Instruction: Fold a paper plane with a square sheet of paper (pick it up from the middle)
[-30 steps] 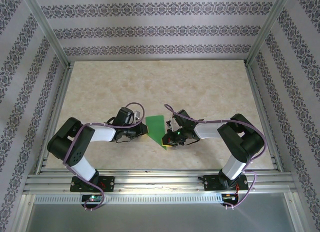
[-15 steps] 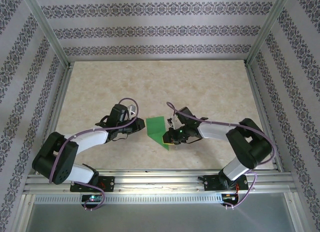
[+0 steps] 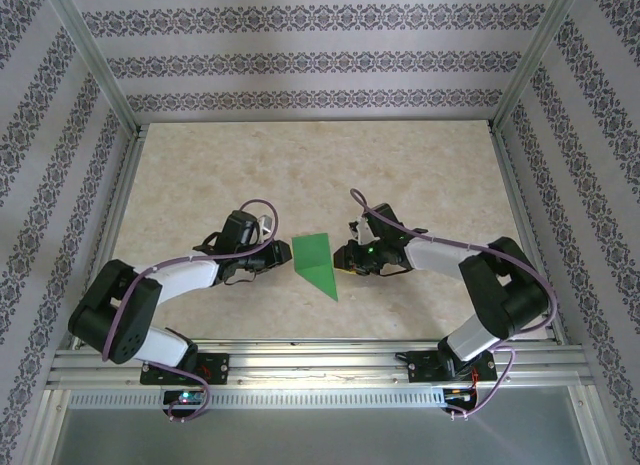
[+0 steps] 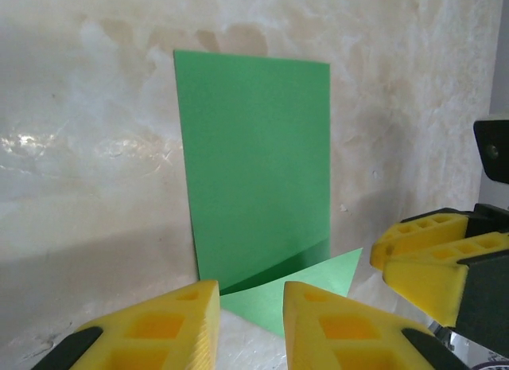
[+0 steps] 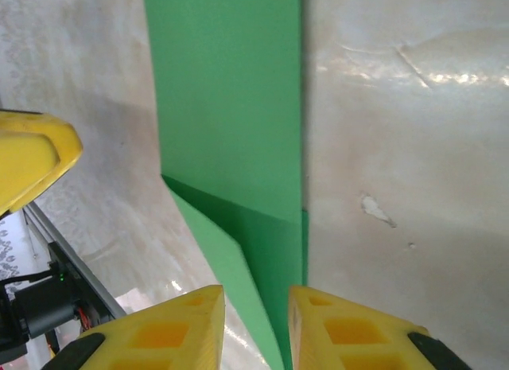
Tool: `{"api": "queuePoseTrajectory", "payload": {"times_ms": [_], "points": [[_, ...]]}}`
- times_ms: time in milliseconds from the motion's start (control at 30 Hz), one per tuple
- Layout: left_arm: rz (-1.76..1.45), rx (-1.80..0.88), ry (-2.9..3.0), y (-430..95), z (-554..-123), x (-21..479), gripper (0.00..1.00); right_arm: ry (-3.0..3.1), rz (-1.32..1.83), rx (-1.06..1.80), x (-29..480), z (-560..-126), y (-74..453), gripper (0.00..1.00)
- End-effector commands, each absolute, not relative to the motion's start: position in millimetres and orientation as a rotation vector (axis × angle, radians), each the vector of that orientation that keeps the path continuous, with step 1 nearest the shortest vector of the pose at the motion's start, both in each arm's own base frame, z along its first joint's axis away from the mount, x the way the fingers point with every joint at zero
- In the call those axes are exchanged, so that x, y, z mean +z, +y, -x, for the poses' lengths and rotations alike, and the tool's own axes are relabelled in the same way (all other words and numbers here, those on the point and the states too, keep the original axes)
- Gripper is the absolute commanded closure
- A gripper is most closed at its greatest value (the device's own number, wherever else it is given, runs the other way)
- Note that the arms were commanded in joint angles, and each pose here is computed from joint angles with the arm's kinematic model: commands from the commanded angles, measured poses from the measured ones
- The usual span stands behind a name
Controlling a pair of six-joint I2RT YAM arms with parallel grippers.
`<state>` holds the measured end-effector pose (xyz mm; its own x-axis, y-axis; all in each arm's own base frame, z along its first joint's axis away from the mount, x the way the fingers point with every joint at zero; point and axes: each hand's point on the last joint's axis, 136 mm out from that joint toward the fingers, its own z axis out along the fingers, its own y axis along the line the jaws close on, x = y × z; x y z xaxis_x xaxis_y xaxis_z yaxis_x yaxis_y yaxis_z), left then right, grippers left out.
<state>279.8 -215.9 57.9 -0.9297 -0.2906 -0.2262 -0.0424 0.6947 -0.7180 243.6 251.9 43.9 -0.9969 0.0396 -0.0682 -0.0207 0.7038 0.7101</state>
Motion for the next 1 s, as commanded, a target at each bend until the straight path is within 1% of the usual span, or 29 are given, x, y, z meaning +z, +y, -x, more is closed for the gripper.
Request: {"api": "queuePoseTrajectory", "payload": {"times_ms": [0,400,633,800,967], "points": [[0.276,-1.143,2.566,-222,-289,66,0.73,2.810,0.011,1.232,50,-250,264,0.72],[0.306,-1.164,2.614,-225,-287,55,0.72,2.819,0.049,1.304,45,-252,275,0.77],[0.344,-1.121,2.657,-222,-286,49,0.71,2.802,0.064,1.311,47,-253,273,0.91],[0.396,-1.142,2.641,-220,-292,50,0.69,2.767,0.076,1.351,54,-249,270,0.94],[0.442,-1.255,2.601,-226,-300,51,0.67,2.729,0.084,1.398,61,-248,269,0.94]]}}
